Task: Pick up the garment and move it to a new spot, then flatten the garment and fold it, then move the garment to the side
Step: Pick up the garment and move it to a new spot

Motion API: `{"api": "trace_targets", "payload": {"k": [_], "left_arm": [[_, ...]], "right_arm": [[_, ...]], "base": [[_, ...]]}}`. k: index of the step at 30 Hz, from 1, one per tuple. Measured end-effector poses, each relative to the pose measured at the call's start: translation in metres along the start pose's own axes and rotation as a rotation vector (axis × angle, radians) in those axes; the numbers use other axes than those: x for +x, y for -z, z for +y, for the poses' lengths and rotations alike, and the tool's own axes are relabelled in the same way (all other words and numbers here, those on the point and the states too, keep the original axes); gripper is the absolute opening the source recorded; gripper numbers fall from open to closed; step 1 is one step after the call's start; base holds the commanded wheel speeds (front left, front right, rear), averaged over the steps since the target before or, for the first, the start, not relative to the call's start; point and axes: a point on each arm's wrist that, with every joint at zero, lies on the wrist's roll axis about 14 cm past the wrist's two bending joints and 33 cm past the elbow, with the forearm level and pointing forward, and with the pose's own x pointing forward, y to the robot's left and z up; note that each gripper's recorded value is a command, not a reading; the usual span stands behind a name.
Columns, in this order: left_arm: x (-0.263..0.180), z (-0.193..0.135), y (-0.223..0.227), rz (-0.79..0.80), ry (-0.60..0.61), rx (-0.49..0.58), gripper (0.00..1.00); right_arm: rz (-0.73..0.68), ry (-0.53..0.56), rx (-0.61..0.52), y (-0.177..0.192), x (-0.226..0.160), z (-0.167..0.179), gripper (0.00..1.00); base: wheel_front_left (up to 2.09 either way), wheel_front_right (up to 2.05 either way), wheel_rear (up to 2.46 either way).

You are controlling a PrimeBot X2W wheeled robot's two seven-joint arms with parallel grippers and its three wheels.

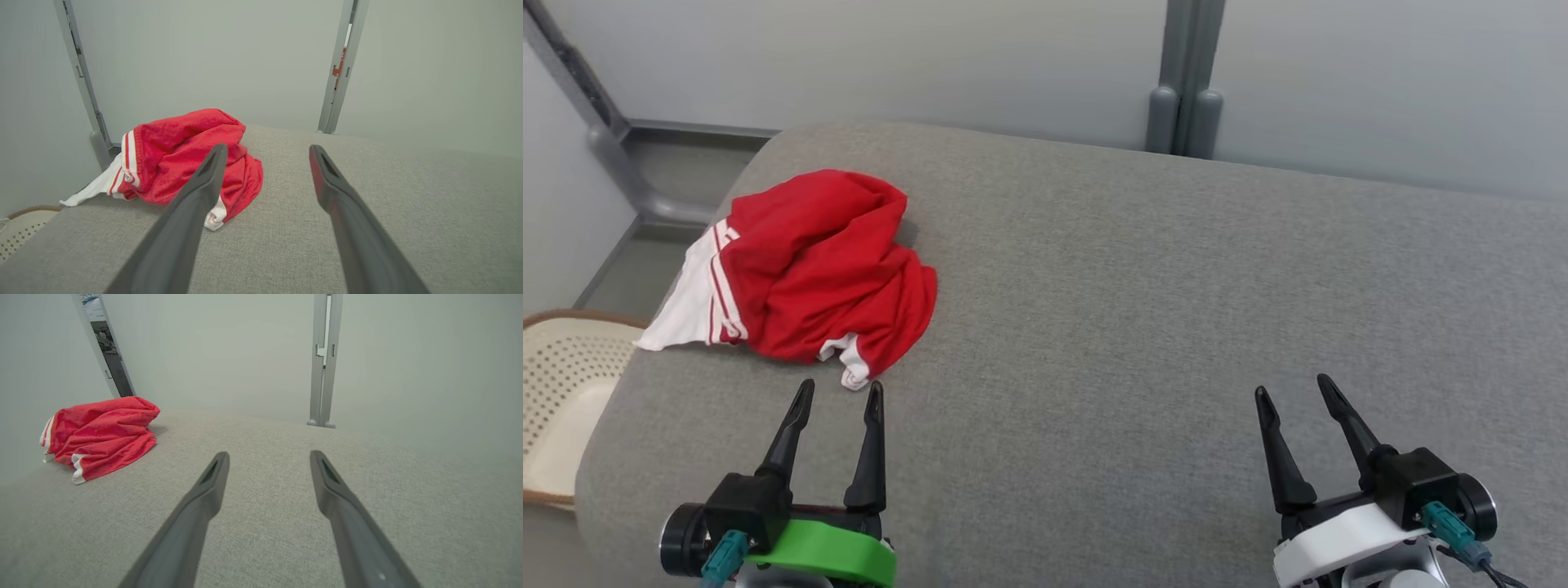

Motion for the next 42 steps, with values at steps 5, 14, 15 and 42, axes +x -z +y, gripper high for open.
{"api": "trace_targets", "payload": {"k": [5, 14, 15, 42], "left_arm": [[-0.014, 0.023, -0.006, -0.012, -0.078, 0.007, 1.00], [-0.045, 0.059, -0.015, -0.035, -0.212, 0.021, 1.00], [-0.048, 0.061, -0.016, -0.036, -0.221, 0.021, 1.00], [-0.039, 0.096, -0.048, -0.113, -0.315, 0.072, 1.00]], "right_arm": [[0.005, -0.079, 0.009, 0.004, 0.015, 0.023, 1.00], [0.015, -0.210, 0.031, 0.008, 0.030, 0.065, 1.00], [0.016, -0.219, 0.032, 0.009, 0.031, 0.067, 1.00], [0.048, -0.297, 0.027, 0.026, 0.046, 0.088, 1.00]], "base": [[0.00, 0.00, 0.00], [0.00, 0.00, 0.00], [0.00, 0.00, 0.00], [0.00, 0.00, 0.00]]}}
